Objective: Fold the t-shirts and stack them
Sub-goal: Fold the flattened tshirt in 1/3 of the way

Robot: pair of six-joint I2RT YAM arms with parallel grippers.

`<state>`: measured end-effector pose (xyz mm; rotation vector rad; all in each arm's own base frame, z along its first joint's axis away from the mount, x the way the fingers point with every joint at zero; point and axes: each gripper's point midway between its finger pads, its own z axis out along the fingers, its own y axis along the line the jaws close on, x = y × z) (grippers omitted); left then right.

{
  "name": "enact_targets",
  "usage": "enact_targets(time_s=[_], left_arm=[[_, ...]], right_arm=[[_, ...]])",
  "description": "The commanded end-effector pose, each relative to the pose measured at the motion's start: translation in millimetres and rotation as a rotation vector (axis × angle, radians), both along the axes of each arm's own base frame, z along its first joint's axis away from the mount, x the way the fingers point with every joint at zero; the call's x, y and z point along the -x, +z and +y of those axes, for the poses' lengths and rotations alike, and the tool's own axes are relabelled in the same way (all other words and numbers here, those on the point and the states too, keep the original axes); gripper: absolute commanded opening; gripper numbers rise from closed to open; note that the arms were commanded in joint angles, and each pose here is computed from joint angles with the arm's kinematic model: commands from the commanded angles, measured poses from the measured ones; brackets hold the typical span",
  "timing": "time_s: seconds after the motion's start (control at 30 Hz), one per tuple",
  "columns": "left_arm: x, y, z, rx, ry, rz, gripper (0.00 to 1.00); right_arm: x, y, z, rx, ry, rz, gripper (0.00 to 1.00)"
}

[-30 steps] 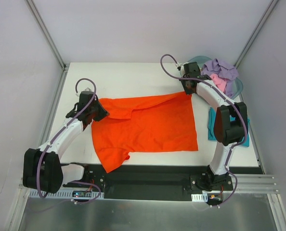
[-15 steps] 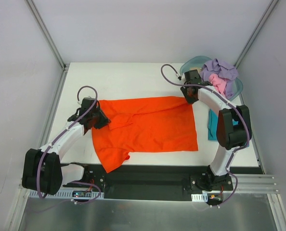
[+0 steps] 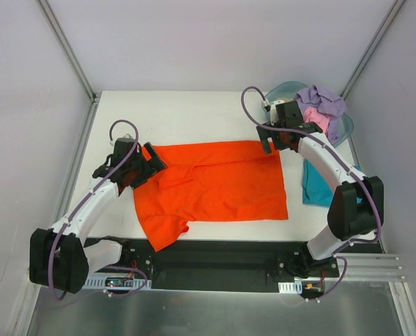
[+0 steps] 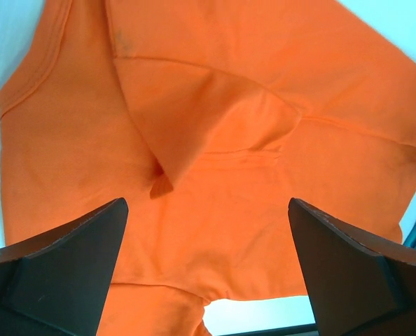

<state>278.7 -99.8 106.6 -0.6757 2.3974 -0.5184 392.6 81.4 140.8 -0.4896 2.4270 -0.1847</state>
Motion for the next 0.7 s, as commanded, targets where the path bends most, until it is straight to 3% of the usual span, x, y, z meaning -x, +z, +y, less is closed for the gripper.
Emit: enact_targets(time_s=[0.0, 0.2, 0.4, 0.6, 0.67], left_arm=[[-21, 20, -7, -0.006, -0.041, -0.032, 0.99], [-48, 22, -19, 0.003, -0.085, -0.005, 0.99], [-31, -1, -28, 0.057, -0.107, 0.081, 0.99], [-1, -35, -19, 0.048, -0.066, 0.176, 0.97], [0, -39, -22, 0.058, -0.073, 0.193, 0.91]], right_arm=[[0, 15, 33, -0.209, -0.016, -0.017, 1.0], [-5, 1, 26, -0.406, -0.34, 0.019, 0.97], [8, -19, -4, -0.58, -0.679, 0.051, 0.97], [2, -36, 8, -0.797, -0.794, 0.08, 1.0], [-3, -42, 12, -0.839, -0.808, 0.094, 0.95]])
